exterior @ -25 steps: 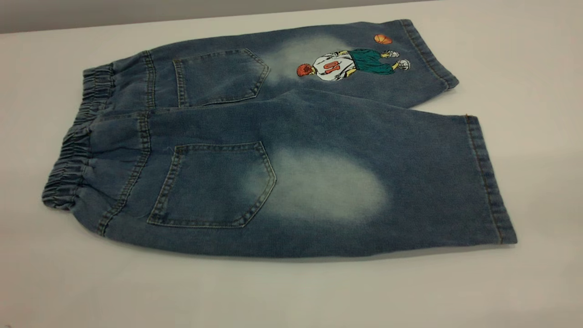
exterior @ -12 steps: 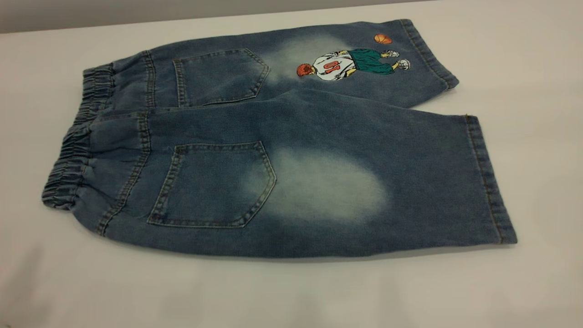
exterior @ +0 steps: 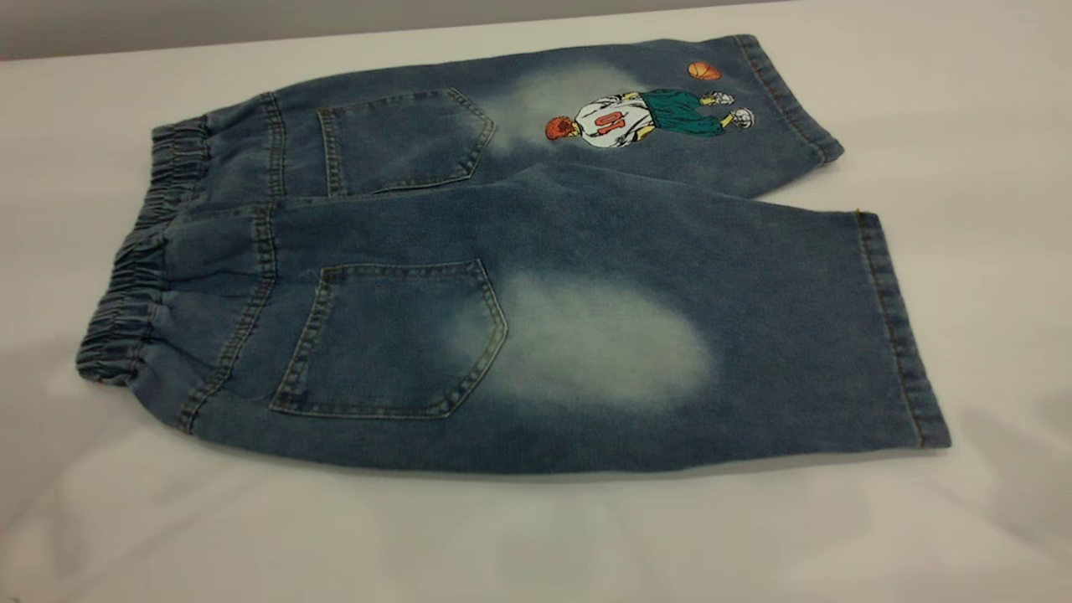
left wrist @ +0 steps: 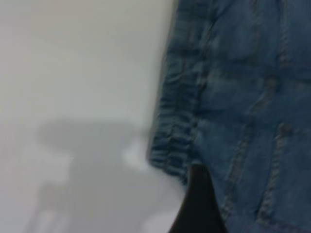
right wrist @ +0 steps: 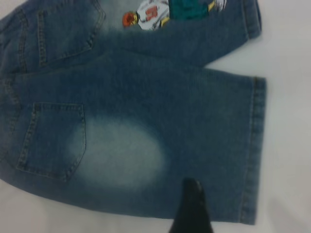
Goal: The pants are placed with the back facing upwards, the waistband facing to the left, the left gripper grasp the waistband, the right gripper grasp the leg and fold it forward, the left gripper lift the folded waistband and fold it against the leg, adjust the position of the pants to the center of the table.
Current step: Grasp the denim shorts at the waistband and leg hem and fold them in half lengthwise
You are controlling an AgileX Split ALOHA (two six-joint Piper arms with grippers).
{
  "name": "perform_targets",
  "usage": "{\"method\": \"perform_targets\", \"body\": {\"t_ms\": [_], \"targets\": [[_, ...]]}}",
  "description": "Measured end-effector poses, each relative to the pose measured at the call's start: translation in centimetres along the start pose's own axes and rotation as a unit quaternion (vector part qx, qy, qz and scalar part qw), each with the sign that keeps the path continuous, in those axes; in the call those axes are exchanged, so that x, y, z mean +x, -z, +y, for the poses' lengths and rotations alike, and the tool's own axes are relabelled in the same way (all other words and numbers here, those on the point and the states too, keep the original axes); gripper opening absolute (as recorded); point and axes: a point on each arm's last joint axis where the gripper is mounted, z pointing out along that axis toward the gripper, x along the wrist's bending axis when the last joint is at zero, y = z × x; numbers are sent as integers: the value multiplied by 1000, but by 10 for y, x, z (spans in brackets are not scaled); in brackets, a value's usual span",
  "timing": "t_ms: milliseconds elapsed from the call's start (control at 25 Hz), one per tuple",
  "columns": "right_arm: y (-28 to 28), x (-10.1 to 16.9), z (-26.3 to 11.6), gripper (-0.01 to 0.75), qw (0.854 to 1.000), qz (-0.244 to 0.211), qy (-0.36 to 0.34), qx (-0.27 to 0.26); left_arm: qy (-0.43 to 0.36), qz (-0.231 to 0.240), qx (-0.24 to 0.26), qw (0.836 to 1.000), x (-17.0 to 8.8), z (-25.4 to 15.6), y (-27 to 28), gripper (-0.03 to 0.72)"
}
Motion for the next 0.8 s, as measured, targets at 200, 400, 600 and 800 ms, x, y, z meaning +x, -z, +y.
{"method": "perform_targets", "body": {"t_ms": [200, 400, 600, 800], "targets": [[-25, -6, 5, 479, 1000, 13, -15, 23, 6, 23, 67, 997, 5, -5, -44, 495], [-40, -8, 7, 479, 999, 35, -12, 35, 18, 33, 115, 993, 8, -11, -76, 495], [-45, -7, 8, 479, 998, 48, -11, 36, 17, 21, 151, 988, 6, -16, -94, 493], [-45, -7, 8, 479, 998, 49, -7, 35, 39, -6, 176, 984, 8, -16, -103, 493]]}}
